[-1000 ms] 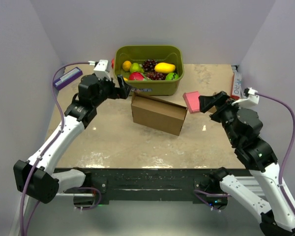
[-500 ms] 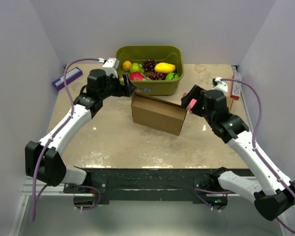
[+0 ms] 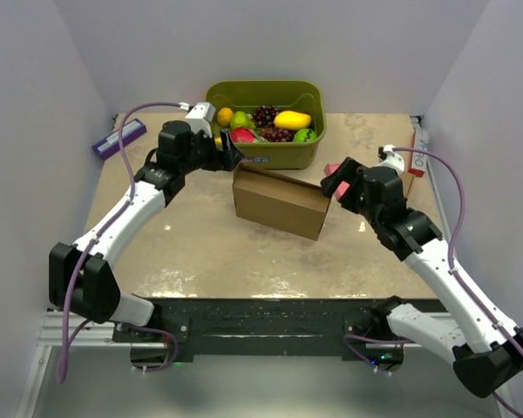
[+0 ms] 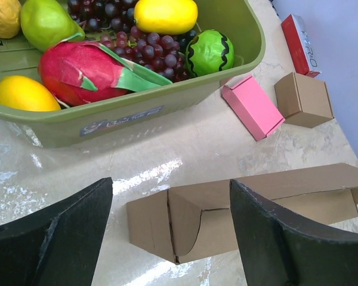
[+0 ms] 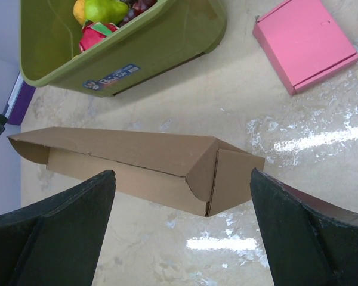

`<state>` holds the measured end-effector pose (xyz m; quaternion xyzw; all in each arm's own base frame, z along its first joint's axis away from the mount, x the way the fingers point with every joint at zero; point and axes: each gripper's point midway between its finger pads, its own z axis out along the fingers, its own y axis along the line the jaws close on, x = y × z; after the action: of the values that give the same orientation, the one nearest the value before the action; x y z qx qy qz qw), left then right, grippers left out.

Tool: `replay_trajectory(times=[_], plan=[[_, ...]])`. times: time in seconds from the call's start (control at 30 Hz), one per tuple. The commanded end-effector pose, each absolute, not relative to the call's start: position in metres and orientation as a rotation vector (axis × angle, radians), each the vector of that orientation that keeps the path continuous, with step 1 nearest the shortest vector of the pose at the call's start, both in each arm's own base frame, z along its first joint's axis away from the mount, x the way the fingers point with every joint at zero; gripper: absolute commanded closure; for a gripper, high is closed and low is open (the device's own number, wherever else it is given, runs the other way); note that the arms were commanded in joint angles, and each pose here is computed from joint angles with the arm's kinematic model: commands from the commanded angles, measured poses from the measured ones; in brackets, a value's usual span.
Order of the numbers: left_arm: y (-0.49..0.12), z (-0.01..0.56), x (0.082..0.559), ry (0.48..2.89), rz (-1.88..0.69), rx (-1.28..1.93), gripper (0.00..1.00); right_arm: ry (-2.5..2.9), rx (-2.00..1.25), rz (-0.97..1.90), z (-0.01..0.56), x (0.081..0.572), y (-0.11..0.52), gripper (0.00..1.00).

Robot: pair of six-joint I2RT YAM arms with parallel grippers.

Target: Fold the paper box

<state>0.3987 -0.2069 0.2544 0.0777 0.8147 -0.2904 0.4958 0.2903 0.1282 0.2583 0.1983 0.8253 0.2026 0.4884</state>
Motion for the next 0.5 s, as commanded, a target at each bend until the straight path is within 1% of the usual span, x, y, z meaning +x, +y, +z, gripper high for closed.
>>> replay_trajectory(times=[0.0,0.2,0.47], plan=[[-0.212,0.267,0.405,1.923,-0.736,0.211,0.19,1.979,0.516,0.479,0.261,0.3,0.127,0.03],[-0.214,0.259,0.406,1.937,-0.741,0.216,0.21,1.981,0.515,0.46,0.258,0.309,0.13,0.04],[-0.215,0.25,0.407,1.954,-0.74,0.219,0.26,1.993,0.509,0.446,0.248,0.312,0.131,0.08]])
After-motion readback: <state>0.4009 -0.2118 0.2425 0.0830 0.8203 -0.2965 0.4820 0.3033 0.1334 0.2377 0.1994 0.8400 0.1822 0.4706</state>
